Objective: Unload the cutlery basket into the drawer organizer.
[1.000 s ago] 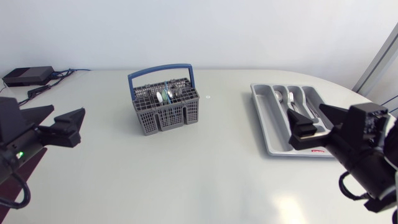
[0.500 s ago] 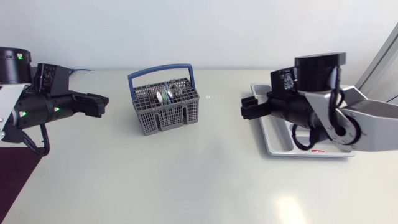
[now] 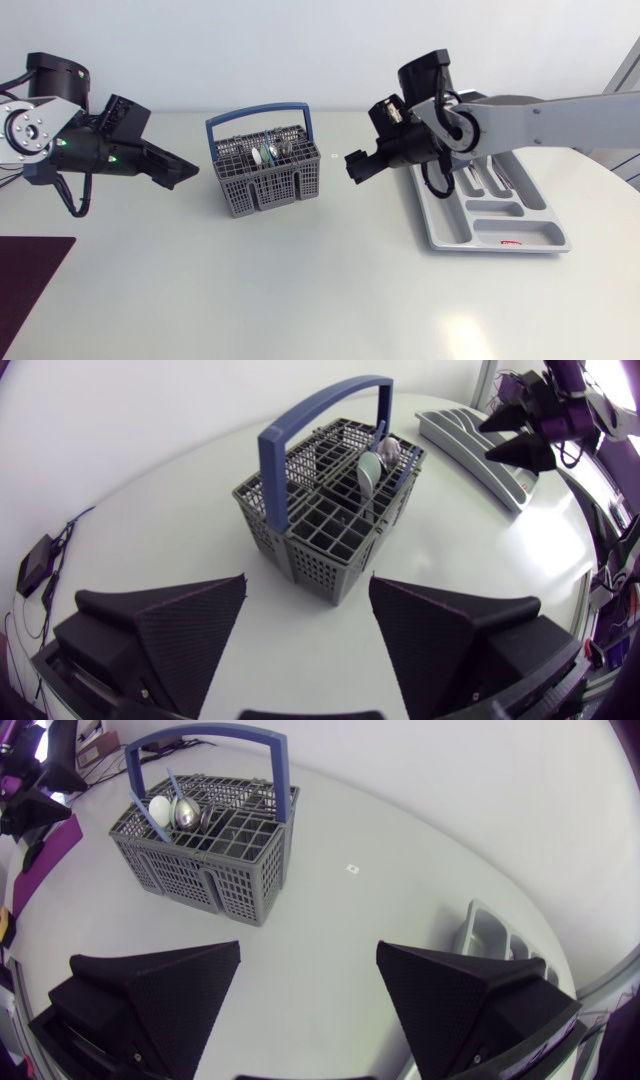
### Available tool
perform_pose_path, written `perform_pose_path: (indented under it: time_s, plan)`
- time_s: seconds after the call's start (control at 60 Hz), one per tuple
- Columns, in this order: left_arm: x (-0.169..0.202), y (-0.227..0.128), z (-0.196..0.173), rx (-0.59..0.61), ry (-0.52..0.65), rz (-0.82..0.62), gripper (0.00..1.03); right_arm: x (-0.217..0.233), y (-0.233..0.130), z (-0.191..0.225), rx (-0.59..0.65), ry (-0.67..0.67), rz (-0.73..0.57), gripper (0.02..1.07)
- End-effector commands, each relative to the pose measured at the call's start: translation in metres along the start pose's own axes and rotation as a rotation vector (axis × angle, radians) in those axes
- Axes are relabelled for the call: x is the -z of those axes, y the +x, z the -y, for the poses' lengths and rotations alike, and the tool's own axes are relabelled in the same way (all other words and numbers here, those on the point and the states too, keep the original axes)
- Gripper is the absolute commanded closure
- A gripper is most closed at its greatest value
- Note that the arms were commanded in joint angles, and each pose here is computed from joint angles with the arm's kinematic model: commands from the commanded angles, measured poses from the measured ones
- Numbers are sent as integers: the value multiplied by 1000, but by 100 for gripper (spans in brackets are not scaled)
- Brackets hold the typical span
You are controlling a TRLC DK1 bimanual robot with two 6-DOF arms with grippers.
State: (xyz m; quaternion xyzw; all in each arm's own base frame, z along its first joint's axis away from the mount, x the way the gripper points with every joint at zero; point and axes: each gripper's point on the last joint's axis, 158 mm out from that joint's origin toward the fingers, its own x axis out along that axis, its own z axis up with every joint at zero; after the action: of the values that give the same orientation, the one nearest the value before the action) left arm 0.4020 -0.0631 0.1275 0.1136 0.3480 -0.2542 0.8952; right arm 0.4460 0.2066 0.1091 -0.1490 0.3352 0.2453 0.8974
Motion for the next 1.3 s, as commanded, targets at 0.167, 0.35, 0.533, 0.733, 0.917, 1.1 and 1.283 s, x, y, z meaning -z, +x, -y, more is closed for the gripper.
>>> perform_pose_path:
  time_s: [0.167,0.35,0.533,0.733,0.917,1.1,1.283]
  plan:
    - [-5,18,-8,66,38,1,10,-34,23,-9,-67,-161,109,13]
    - [-3,26,-3,114,39,3,10,-50,58,-20,-103,-168,116,14]
    - [-3,27,-12,101,45,10,12,-58,83,-25,-132,-129,118,44]
    - [6,26,-55,34,-9,19,28,-68,91,-2,-87,-70,132,75]
    - [18,53,-57,62,-16,-12,40,-61,107,13,-78,6,96,89]
    - [5,86,-39,109,15,1,44,-50,126,6,-100,51,37,93]
    - [-9,103,-24,143,29,7,44,-40,132,-12,-201,87,-5,93]
